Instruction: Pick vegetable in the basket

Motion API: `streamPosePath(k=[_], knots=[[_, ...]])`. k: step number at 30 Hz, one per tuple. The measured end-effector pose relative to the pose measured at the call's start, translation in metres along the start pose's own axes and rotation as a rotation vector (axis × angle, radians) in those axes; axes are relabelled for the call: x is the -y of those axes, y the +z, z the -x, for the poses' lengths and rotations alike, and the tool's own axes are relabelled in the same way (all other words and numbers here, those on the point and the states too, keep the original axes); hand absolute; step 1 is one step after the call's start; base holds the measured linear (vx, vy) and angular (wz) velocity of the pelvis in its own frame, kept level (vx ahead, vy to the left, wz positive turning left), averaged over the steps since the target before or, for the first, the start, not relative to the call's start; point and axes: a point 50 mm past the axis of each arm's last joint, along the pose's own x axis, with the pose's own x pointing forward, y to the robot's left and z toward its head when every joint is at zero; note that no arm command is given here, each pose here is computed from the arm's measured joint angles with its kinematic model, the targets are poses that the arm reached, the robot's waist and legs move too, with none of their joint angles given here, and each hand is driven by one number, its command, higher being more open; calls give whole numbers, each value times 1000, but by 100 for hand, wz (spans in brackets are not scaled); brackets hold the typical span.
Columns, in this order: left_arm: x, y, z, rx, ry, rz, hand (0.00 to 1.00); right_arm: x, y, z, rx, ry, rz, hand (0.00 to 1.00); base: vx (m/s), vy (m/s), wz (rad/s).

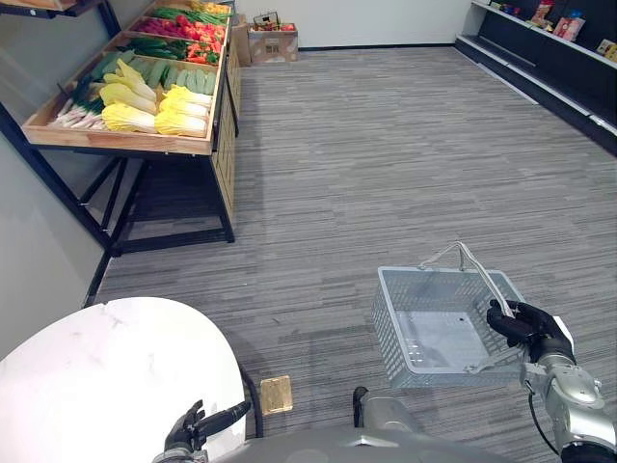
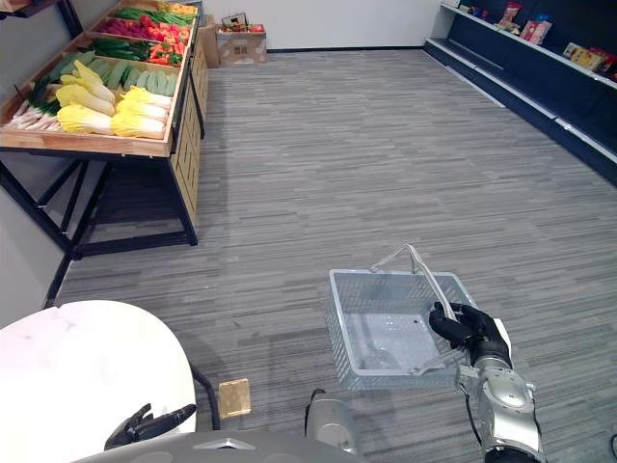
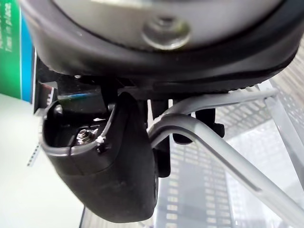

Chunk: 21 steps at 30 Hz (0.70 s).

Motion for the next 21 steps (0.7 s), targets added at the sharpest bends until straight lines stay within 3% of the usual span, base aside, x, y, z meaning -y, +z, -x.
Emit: streamPosePath(k=[9,21], knots=[[8,22,-4,77,-15,-32,100,-1,1,-1,1,2,-21,0,63,-137,25],[4,12,0,58,9,71,100,3,9,0,40,-30,-49,0,269,-235,3]])
